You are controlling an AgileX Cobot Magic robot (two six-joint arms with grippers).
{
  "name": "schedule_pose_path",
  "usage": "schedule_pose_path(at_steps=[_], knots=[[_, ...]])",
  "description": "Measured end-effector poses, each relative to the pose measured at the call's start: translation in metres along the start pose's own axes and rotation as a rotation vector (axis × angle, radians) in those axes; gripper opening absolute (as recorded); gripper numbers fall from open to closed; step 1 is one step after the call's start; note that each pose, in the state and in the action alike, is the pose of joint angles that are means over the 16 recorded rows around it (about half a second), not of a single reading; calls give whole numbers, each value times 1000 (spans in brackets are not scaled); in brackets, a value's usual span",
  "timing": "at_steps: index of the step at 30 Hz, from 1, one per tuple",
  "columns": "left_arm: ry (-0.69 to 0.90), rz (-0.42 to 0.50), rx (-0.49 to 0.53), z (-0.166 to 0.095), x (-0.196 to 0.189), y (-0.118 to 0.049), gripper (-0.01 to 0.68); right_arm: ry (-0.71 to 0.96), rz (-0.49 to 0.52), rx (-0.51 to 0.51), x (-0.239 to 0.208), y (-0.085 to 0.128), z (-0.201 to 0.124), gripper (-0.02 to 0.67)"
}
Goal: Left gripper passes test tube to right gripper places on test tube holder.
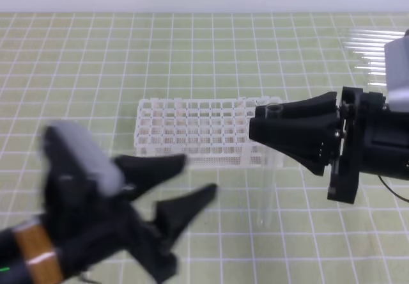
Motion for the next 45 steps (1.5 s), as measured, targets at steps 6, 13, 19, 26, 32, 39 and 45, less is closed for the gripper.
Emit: schedule_pose_path(at_steps=[6, 13, 19, 26, 32, 39, 45], knots=[[13, 148, 40, 13, -47, 20, 356, 4, -39, -21, 0, -7, 0, 97], [17, 299, 25, 15, -105, 38, 304, 8, -67, -47, 0, -12, -1, 97], [36, 388, -31, 5, -142, 47, 286, 9, -82, -60, -1, -15, 0, 97], [89, 448, -83, -11, -165, 53, 286, 7, -83, -72, 0, -15, 1, 97], [138, 479, -101, -22, -173, 56, 286, 5, -83, -73, 0, -15, 2, 97], [175, 497, -108, -29, -176, 58, 286, 5, -83, -73, 0, -15, 2, 97], [175, 500, -105, -29, -176, 59, 286, 6, -83, -78, 0, -15, 2, 97]])
Point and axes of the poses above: a point on each arm's last joint axis where the gripper is mounted, x pointing out along that axis toward the gripper, y along the wrist's bending axis when the last joint is at zero, z = x × y, the point moved 9 cm from there along x, pointing out along that axis toward the gripper, and after that the axes turned 4 degrees about x, right-handed, at the moved point
